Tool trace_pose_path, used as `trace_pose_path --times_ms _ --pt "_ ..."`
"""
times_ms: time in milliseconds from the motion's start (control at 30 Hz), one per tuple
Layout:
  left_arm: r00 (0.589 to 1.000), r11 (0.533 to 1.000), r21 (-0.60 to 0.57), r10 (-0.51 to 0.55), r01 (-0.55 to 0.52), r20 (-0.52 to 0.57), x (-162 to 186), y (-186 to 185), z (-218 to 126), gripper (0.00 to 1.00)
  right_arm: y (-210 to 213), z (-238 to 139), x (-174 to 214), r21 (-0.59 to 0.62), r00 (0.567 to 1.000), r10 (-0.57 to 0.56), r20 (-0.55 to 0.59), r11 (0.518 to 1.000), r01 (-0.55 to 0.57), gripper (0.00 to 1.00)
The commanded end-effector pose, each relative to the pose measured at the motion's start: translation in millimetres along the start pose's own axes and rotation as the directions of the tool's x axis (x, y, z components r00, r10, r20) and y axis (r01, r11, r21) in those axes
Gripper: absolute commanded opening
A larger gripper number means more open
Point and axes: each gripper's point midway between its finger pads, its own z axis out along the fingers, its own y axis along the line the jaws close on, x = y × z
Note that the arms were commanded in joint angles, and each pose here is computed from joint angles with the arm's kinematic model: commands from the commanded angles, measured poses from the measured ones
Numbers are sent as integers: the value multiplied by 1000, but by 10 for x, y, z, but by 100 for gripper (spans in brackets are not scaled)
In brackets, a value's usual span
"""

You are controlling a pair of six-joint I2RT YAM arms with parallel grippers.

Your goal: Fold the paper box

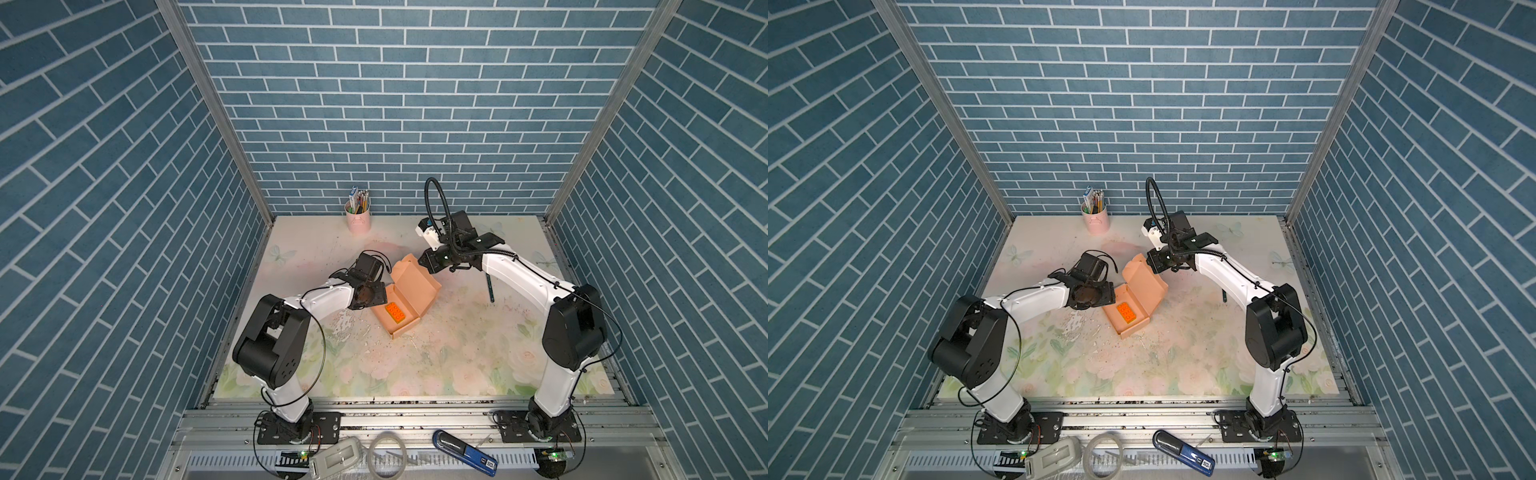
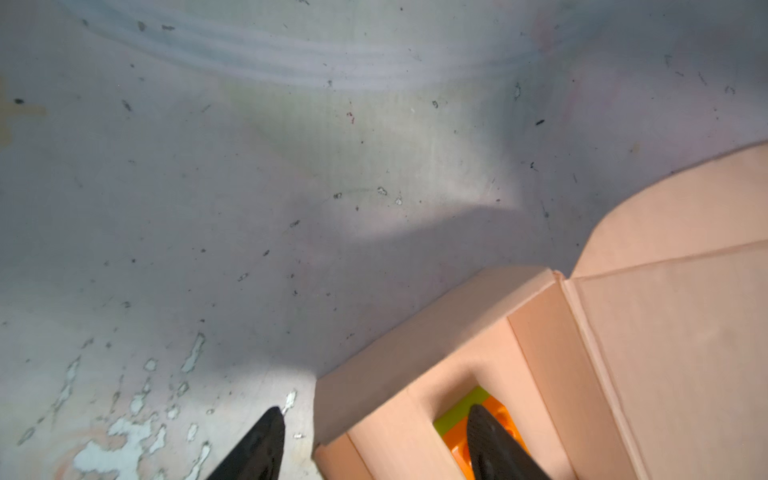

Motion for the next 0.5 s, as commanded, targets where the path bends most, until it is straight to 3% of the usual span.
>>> trace_pose_path --times_ms 0,233,467 --pt "1000 999 34 11 -11 -6 23 -23 54 70 42 8 -56 -29 999 -43 0 999 43 17" --pt "1000 996 86 -5 6 -11 175 -57 22 69 -12 -213 -274 48 996 -10 93 999 6 40" --pt "1000 995 99 9 -6 -23 390 -124 -14 68 -190 -686 -29 182 969 142 204 967 -180 48"
